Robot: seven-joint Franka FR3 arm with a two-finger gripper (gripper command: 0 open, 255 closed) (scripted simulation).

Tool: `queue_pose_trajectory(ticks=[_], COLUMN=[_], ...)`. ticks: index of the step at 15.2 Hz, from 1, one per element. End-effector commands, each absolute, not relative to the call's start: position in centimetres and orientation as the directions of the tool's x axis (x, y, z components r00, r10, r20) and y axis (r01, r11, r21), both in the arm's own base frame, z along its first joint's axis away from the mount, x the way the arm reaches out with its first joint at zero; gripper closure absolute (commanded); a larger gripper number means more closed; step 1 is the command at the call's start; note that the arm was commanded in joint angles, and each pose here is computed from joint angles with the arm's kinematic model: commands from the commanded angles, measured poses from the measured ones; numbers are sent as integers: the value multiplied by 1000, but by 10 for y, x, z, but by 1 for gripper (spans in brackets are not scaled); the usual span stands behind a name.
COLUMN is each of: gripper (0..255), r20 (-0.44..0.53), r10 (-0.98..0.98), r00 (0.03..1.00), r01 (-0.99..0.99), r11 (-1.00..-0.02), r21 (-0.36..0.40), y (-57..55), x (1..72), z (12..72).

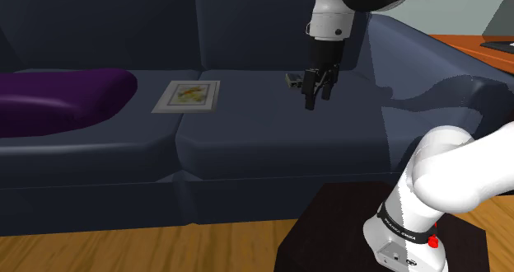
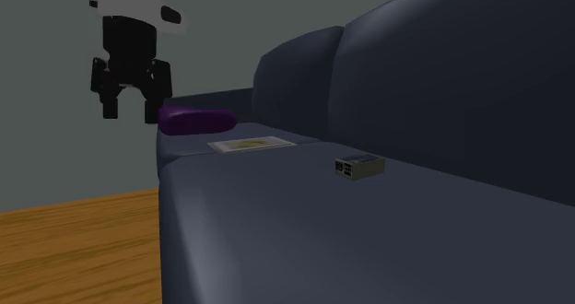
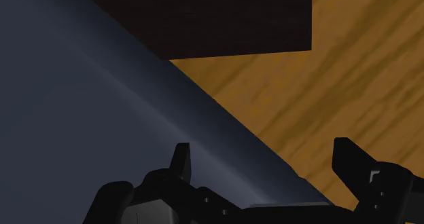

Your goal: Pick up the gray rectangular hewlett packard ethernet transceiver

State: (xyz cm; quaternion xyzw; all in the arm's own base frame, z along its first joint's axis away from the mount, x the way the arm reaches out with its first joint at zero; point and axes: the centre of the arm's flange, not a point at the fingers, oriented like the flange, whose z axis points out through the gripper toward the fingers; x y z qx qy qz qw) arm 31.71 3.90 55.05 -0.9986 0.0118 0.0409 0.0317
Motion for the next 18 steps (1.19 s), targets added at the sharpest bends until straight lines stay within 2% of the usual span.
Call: queue_pose_trajectory(ticks=[1, 18], gripper=[0, 0], r20=[-83, -35], r10=[-21, -148], r00=[996, 988], r01=[-26, -149], r11=[-998, -988], r21=[-62, -26], y=[39, -124], x=[317, 446], z=[550, 494])
